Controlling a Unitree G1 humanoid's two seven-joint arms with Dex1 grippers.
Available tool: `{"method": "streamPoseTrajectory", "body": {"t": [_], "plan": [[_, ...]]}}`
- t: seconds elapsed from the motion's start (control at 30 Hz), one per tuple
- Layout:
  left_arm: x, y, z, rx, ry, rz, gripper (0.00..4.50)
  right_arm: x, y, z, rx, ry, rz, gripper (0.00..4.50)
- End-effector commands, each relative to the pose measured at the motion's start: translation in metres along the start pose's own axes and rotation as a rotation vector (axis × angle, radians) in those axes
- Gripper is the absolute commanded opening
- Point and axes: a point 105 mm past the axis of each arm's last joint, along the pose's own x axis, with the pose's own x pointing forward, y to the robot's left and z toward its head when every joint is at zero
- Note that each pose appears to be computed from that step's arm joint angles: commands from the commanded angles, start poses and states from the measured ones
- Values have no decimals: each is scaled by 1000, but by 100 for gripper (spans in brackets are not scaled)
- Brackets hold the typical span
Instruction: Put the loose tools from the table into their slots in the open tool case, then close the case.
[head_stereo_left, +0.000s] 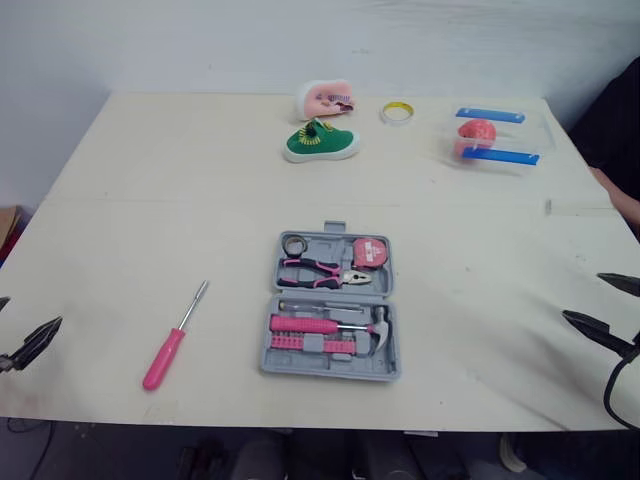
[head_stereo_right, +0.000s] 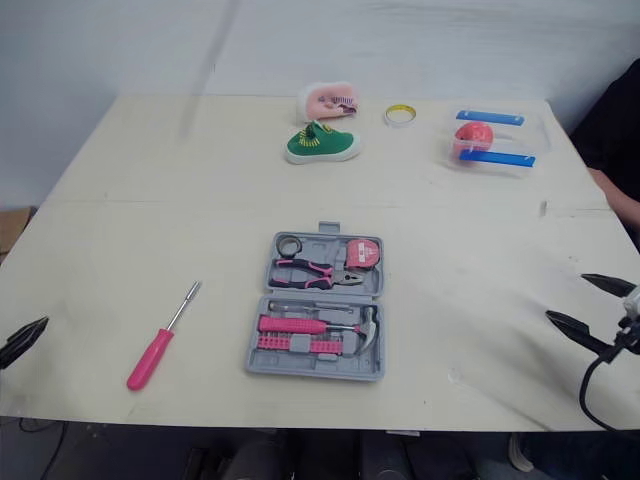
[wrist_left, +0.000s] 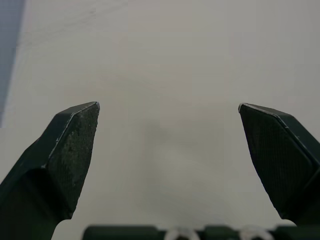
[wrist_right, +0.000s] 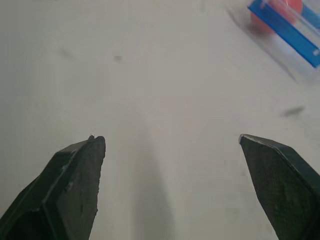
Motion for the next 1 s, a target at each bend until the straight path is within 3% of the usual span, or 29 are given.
{"method": "streamPoseTrajectory", "body": {"t": [0.03, 0.23, 0.4, 0.5, 0.6, 0.7, 0.83, 1.0], "plan": [[-3, 5, 15, 25, -54, 39, 450, -1, -1, 7, -48, -30, -4, 445], [6, -25, 19, 5, -55, -48, 450, 27, 26, 31, 22, -241, 128, 445], [8, -56, 28, -57, -47, -143, 450, 54, 53, 77, -24, -471, 271, 445], [10, -66, 31, -109, -17, -163, 450, 60, 62, 92, 22, -533, 302, 445], [10, -115, 39, -268, 103, -304, 450, 85, 114, 148, 47, -759, 487, 445], [8, -132, 37, -313, 160, -314, 450, 88, 136, 164, 42, -815, 568, 445], [8, -151, 14, -275, 259, -262, 450, 84, 174, 170, 25, -850, 732, 445], [16, -156, 4, -280, 270, -183, 450, 87, 179, 162, 2, -825, 761, 445]]}}
